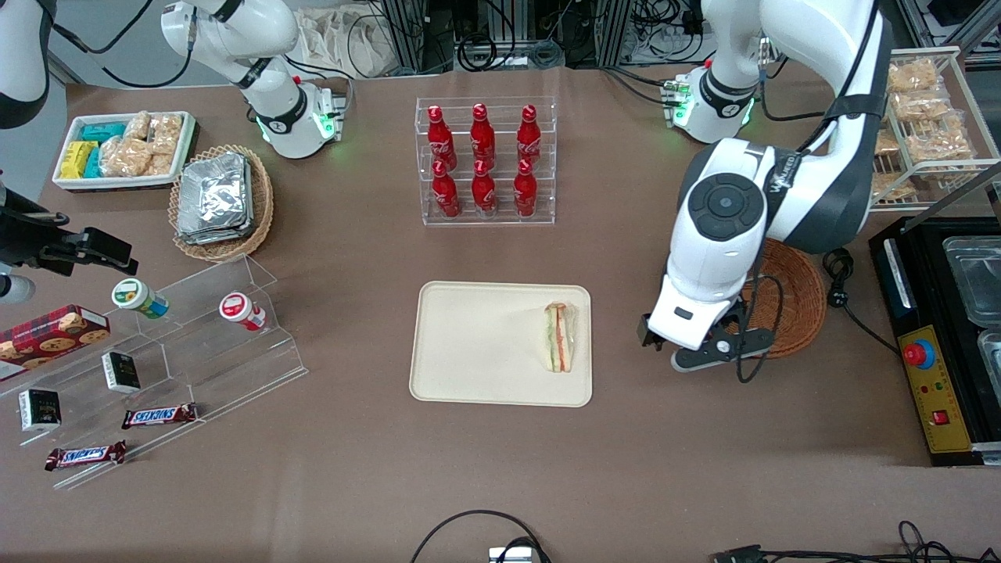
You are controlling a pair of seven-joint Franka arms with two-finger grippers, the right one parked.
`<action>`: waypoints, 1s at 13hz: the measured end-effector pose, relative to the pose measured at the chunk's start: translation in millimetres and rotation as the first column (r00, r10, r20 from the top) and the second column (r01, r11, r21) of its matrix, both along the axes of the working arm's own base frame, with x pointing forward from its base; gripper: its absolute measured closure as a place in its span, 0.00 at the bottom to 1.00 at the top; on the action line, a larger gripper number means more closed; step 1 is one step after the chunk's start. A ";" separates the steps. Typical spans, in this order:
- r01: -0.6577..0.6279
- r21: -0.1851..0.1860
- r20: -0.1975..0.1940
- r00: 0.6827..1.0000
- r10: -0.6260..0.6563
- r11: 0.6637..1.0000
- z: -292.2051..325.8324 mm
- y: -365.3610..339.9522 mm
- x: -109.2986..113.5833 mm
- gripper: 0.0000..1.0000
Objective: Place sandwich from basket to tray
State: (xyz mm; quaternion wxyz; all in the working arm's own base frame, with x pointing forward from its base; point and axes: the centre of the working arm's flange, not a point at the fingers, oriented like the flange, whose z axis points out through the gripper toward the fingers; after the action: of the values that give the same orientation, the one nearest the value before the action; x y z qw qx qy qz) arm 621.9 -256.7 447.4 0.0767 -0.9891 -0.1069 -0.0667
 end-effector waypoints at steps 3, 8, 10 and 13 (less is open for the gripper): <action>-0.012 0.005 -0.006 1.000 0.012 1.000 10.1 6.1 -3.0 0.00; -0.025 -0.016 -0.014 1.000 0.025 1.000 45.9 48.2 -4.8 0.00; -0.020 -0.024 -0.033 0.999 0.019 1.000 53.8 79.9 -4.1 0.00; 0.024 -0.053 -0.047 0.999 -0.027 0.998 66.3 107.9 -8.7 0.00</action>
State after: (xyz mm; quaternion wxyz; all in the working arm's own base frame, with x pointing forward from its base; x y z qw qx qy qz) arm 613.3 -148.9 513.7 0.0523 -0.9933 -0.0942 -0.0414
